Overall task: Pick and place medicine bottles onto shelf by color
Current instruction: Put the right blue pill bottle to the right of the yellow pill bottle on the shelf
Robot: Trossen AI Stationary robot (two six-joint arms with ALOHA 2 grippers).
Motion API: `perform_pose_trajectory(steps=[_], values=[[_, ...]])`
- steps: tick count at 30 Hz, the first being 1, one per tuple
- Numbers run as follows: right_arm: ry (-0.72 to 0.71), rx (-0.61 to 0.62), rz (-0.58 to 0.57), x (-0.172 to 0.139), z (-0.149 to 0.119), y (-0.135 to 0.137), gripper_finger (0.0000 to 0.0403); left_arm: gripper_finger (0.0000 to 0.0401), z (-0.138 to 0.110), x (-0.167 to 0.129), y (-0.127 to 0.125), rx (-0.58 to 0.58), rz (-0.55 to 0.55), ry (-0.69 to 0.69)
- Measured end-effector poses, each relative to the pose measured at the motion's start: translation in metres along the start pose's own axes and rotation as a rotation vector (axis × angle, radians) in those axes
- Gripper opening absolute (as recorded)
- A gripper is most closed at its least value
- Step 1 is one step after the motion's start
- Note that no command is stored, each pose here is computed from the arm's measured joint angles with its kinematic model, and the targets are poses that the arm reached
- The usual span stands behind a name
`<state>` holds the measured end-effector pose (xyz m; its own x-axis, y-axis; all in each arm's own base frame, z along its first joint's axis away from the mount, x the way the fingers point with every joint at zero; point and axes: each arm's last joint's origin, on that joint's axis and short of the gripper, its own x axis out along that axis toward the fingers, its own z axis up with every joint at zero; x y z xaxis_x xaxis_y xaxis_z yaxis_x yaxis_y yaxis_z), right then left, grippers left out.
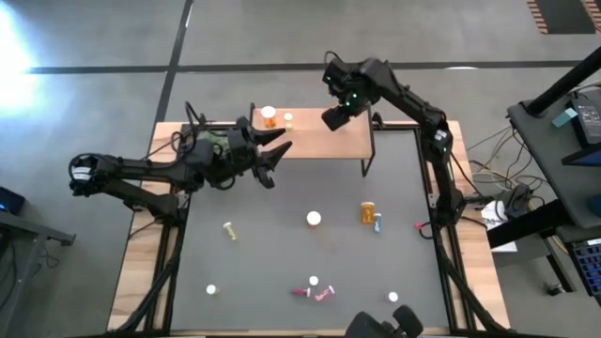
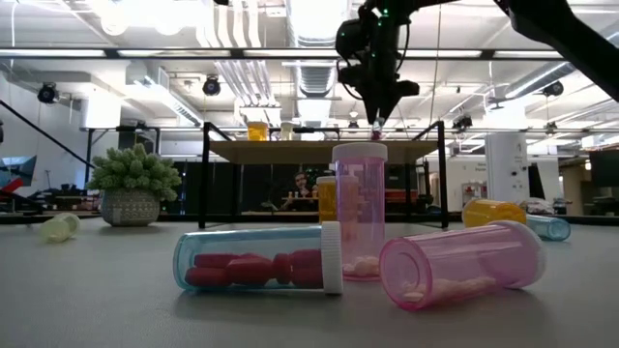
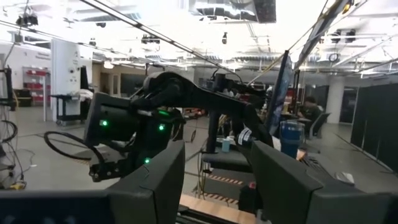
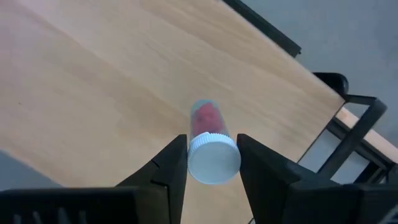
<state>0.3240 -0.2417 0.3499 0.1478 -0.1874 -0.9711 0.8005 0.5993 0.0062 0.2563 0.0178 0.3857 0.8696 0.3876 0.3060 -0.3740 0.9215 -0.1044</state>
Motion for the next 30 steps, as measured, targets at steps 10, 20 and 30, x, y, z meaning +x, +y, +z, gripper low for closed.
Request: perform_pose_trajectory(steps=[10,20,30], values=[[-0.024,-0.013,0.006,-0.011,-0.002,-0.007,0.0125,0.0169,0.001,0.002,0.004,0.004,0.018,-0.004],[-0.008,-0.047,0.071,-0.012,-0.006,0.005,0.0127,0.0169,0.000,0.002,0.004,0.004,0.019,-0.001],[0.003,-0.093,0.110,-0.014,-0.014,0.027,0.0125,0.0169,-0.001,0.001,0.004,0.007,0.019,0.006]])
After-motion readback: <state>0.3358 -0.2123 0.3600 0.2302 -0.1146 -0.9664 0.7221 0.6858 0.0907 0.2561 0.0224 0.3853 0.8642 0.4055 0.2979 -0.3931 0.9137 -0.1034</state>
